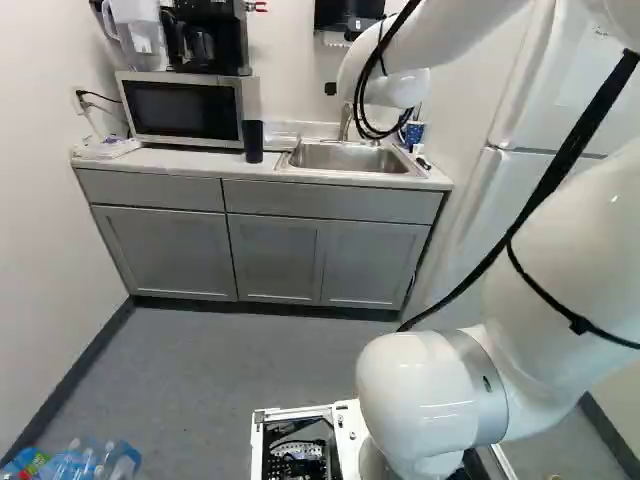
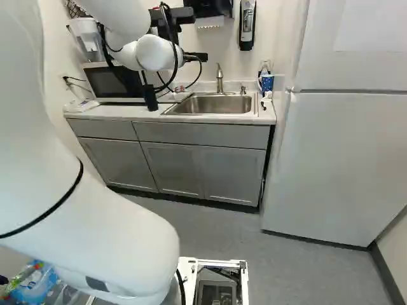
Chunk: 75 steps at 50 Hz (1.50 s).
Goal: Rinse the cup and place it in the tray
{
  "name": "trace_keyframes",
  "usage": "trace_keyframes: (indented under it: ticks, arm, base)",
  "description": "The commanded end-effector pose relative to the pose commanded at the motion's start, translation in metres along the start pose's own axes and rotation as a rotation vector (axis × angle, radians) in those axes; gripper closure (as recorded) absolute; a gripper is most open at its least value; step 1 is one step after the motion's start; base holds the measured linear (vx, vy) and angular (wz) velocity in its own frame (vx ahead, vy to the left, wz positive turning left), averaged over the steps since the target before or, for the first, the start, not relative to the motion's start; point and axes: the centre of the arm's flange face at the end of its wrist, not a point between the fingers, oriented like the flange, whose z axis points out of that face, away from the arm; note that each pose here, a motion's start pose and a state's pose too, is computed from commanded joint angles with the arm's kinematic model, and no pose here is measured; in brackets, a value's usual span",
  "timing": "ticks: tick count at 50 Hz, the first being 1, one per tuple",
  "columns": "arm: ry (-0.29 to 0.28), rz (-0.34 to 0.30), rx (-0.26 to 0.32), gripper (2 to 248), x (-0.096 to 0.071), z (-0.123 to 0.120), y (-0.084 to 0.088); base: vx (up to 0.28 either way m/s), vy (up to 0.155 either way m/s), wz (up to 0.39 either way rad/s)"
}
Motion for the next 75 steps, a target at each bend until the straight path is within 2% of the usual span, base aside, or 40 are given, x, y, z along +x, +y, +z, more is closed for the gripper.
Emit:
trace_keyframes:
  ticks: [26,48,75]
  arm:
    - [0.000,0.000,0.000,3,0.0000,0.0000,0.0000]
    - [0.000,0.000,0.000,3,0.0000,0.0000,0.0000]
    - [0.000,0.000,0.000,3,0.0000,0.0000,0.0000]
  base:
    - [0.010,-0.009,0.003]
    - [0.131,-0.120,0.017]
    - [0.180,-0.084,0.203]
